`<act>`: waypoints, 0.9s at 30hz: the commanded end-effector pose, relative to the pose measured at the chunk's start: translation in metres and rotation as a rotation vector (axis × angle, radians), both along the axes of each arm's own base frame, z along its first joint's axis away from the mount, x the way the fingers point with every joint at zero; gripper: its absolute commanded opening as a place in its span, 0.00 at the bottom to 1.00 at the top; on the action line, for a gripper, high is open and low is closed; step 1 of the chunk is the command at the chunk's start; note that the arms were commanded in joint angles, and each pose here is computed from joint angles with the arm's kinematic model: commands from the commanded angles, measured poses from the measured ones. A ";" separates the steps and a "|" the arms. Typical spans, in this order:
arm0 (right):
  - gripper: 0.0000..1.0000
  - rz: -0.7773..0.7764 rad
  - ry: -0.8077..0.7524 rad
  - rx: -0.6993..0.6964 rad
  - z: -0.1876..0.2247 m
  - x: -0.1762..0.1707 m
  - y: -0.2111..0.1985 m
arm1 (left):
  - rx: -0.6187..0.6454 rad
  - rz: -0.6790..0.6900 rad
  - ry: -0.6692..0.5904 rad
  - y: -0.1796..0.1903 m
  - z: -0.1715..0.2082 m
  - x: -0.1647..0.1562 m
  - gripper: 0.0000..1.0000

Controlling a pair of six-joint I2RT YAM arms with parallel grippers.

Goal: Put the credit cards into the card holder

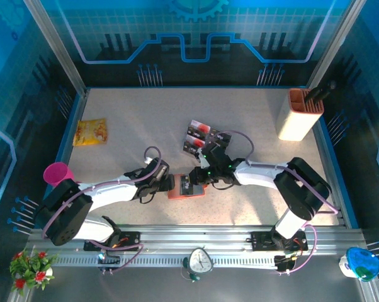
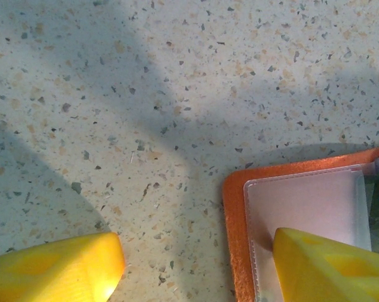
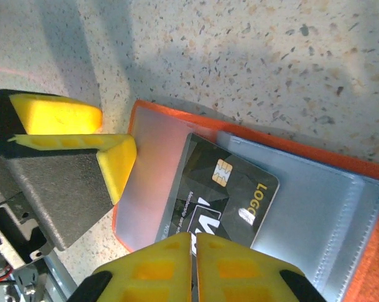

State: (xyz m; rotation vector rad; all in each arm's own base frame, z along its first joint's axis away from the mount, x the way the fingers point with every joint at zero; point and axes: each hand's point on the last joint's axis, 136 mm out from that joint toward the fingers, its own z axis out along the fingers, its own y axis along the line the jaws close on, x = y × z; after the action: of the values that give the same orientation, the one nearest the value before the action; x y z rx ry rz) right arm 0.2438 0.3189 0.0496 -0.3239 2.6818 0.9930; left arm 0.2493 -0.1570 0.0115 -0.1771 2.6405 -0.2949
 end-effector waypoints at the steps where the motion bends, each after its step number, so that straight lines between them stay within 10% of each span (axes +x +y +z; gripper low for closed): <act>1: 0.11 0.035 0.010 -0.086 -0.017 -0.006 0.000 | 0.031 -0.029 0.098 0.005 -0.035 -0.018 0.69; 27: 0.07 0.060 -0.045 -0.036 0.013 -0.008 0.023 | -0.024 0.058 0.052 0.013 -0.001 -0.020 0.70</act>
State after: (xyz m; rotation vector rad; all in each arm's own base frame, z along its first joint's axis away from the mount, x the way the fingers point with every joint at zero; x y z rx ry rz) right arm 0.2320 0.3508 0.0529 -0.4558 2.6873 0.9586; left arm 0.2450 -0.1582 0.0212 -0.2136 2.6247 -0.3481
